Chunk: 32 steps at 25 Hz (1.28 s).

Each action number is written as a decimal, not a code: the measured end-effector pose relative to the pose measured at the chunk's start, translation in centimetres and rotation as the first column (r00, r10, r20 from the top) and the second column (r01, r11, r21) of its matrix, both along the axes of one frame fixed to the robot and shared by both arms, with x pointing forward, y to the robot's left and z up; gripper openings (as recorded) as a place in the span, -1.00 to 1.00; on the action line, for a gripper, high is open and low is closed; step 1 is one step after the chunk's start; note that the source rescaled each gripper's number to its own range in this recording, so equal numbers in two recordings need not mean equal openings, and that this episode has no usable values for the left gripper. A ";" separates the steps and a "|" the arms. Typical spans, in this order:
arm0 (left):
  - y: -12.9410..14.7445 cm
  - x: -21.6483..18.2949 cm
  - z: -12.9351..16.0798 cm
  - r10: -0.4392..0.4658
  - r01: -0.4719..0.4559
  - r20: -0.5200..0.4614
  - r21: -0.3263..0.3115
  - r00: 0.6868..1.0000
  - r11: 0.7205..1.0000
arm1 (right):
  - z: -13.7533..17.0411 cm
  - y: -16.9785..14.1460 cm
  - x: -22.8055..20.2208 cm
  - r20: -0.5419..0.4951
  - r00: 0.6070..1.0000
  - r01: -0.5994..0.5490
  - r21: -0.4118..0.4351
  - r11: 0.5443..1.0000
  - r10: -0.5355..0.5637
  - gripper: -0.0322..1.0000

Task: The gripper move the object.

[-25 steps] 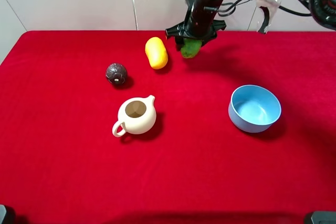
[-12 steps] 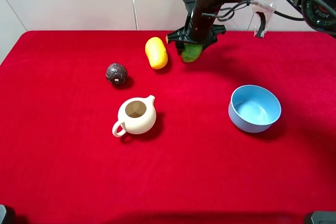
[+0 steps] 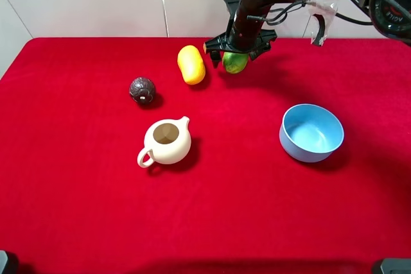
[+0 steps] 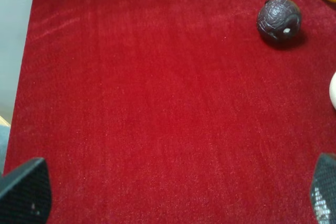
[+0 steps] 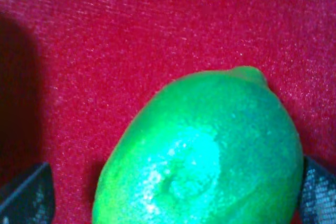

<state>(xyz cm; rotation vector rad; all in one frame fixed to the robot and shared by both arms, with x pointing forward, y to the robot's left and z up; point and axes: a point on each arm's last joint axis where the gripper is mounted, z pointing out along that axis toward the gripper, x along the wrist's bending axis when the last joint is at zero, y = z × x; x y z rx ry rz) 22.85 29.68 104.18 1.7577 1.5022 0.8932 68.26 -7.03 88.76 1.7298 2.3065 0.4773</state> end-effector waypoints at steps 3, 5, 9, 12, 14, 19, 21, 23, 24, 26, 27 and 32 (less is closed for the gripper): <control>0.0 0.0 0.0 0.000 0.000 0.000 0.000 1.000 1.000 | 0.4 0.0 0.0 0.005 1.000 -0.001 -0.001 1.000 0.001 1.00; 0.0 0.0 0.0 0.000 0.000 0.000 0.000 1.000 1.000 | 1.1 -0.1 0.0 0.014 1.000 -0.003 -0.001 1.000 0.003 1.00; 0.0 0.0 0.0 0.000 0.000 0.000 0.000 1.000 1.000 | 3.4 -0.3 -0.3 0.008 1.000 0.003 -0.007 1.000 -0.003 1.00; 0.0 0.0 0.0 0.000 0.000 0.000 0.000 1.000 1.000 | 4.5 -0.5 -0.7 -0.011 1.000 -0.003 -0.018 1.000 0.003 1.00; 0.0 0.0 0.0 0.000 0.000 0.000 0.000 1.000 1.000 | 5.3 -0.6 -1.1 -0.026 1.000 -0.010 -0.027 1.000 0.009 1.00; 0.0 0.0 0.0 0.000 0.000 0.000 0.000 1.000 1.000 | 8.7 -1.2 -2.2 -0.040 0.999 -0.022 -0.038 0.999 0.021 1.00; 0.0 0.0 0.0 0.000 0.000 0.000 0.000 1.000 1.000 | 9.9 -1.5 -2.7 -0.050 0.998 -0.034 -0.047 0.998 0.032 1.00; 0.0 0.0 0.0 0.000 0.000 0.000 0.000 1.000 1.000 | 11.2 -1.8 -3.2 -0.057 0.997 -0.046 -0.054 0.997 0.043 1.00; 0.0 0.0 0.0 0.000 0.000 0.000 0.000 1.000 1.000 | 11.9 -1.9 -3.6 -0.064 0.997 -0.051 -0.059 0.997 0.047 1.00; 0.0 0.0 0.0 0.000 0.000 0.000 0.000 1.000 1.000 | 13.1 -2.3 -4.2 -0.076 0.996 -0.060 -0.064 0.996 0.055 1.00; 0.0 0.0 0.0 0.000 0.000 0.000 0.000 1.000 1.000 | 13.8 -2.4 -4.6 -0.084 0.995 -0.062 -0.065 0.996 0.056 1.00; 0.0 0.0 0.0 0.000 0.000 0.000 0.000 1.000 1.000 | 16.3 -3.1 -5.9 -0.094 0.993 -0.077 -0.068 0.995 0.070 1.00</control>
